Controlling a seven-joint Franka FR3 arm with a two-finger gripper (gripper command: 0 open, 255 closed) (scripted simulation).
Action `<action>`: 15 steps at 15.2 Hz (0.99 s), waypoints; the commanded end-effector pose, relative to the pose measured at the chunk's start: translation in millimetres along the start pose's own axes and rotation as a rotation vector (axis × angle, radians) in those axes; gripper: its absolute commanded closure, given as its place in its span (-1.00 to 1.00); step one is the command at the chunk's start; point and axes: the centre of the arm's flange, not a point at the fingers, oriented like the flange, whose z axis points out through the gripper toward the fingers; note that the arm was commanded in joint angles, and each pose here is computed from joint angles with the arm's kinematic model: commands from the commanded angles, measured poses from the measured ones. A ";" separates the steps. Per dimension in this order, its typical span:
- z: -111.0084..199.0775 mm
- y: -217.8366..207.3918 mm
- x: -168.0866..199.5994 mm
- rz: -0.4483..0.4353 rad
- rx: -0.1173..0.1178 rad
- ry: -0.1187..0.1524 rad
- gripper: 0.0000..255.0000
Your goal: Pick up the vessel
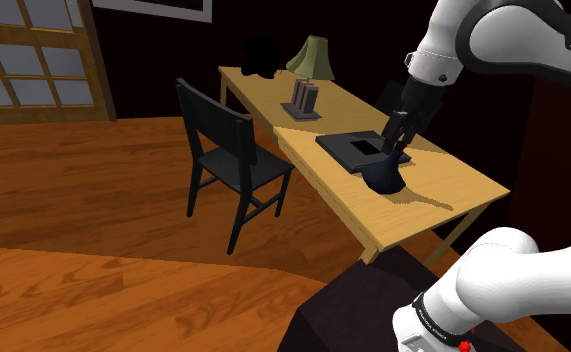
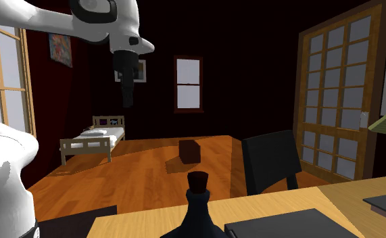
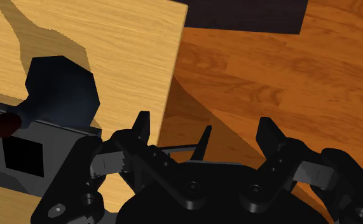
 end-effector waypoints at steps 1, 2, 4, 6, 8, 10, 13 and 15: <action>0.0 0.0 0.0 0.000 0.000 0.000 -1.00; 4.6 12.3 3.2 -0.003 0.003 0.001 -1.00; 13.8 36.9 9.9 -0.009 0.008 0.002 -1.00; 23.2 61.4 16.6 -0.015 0.013 0.003 -1.00; 32.6 85.8 23.5 -0.020 0.018 0.004 -1.00; 42.2 110.1 30.6 -0.026 0.023 0.005 -1.00; 56.8 146.4 41.5 -0.035 0.031 0.007 -1.00; 66.7 170.5 48.9 -0.041 0.036 0.008 -1.00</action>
